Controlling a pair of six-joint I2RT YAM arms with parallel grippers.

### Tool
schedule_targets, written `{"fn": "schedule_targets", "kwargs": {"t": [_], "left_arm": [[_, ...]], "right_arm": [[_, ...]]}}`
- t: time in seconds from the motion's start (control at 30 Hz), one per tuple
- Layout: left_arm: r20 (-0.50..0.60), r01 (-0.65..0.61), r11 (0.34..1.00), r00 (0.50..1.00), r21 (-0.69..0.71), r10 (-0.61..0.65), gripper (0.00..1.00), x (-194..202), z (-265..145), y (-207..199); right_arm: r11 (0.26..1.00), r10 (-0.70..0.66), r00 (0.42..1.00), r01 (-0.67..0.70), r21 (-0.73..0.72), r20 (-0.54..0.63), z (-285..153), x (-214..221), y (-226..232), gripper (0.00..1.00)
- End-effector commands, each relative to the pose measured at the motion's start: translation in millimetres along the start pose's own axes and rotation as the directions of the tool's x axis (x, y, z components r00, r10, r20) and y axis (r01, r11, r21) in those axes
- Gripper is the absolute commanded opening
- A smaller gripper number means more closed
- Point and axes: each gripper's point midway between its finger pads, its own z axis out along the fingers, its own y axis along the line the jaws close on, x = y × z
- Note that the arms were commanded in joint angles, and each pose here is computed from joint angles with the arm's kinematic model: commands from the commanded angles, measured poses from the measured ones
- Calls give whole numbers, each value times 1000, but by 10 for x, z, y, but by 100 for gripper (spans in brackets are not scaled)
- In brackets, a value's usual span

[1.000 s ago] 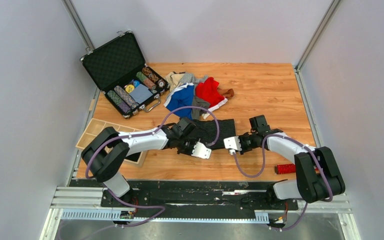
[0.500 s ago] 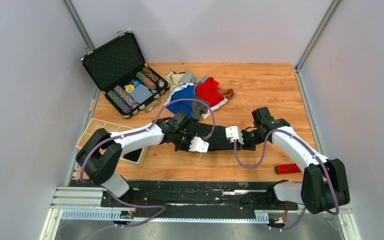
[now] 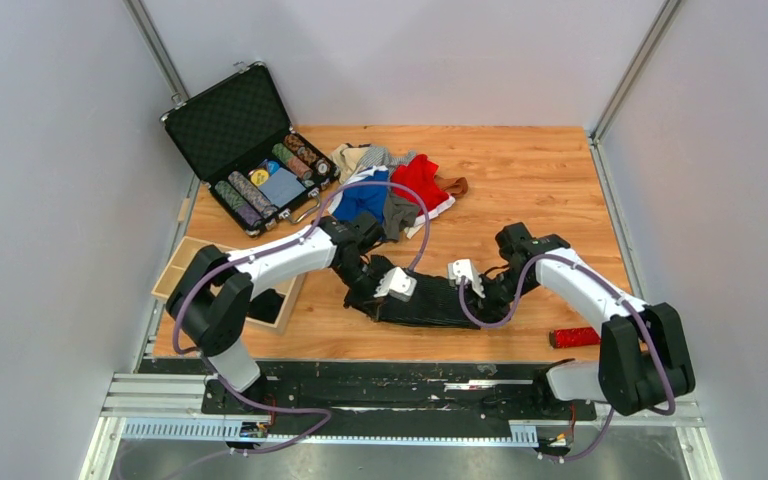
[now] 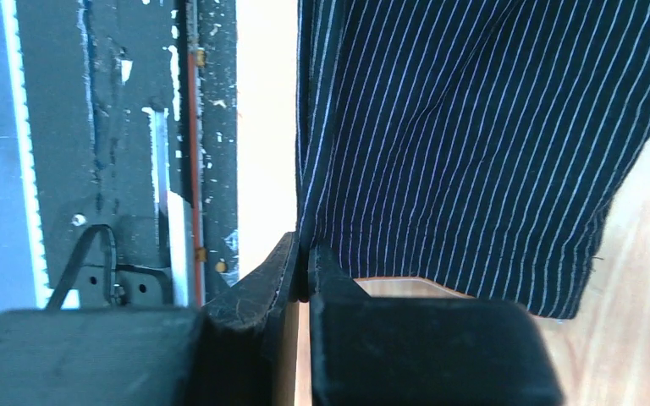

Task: Roll the underwear
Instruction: Fold the underwear at the center of the board.

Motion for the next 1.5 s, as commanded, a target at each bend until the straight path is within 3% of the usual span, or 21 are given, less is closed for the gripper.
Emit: {"fn": "schedule_targets", "kwargs": {"t": [0.0, 0.37, 0.57, 0.8, 1.47], "left_arm": [[39, 70, 988, 996, 134, -76, 0, -140, -129, -173], [-31, 173, 944, 985, 280, -171, 0, -179, -265, 6], [-46, 205, 935, 979, 290, -200, 0, -184, -343, 248], [-51, 235, 940, 972, 246, -230, 0, -143, -362, 600], [-65, 282, 959, 958, 21, -281, 0, 45, -388, 1396]], "right_arm": [[992, 93, 995, -90, -85, 30, -28, -118, 157, 0], [969, 216, 976, -211, -127, 26, -103, -163, 22, 0], [949, 284, 959, -278, -146, 18, -155, -141, -146, 0], [907, 396, 917, -386, -167, 35, -238, -86, -386, 0], [844, 519, 855, -509, -166, 18, -165, 55, -887, 0]]}}
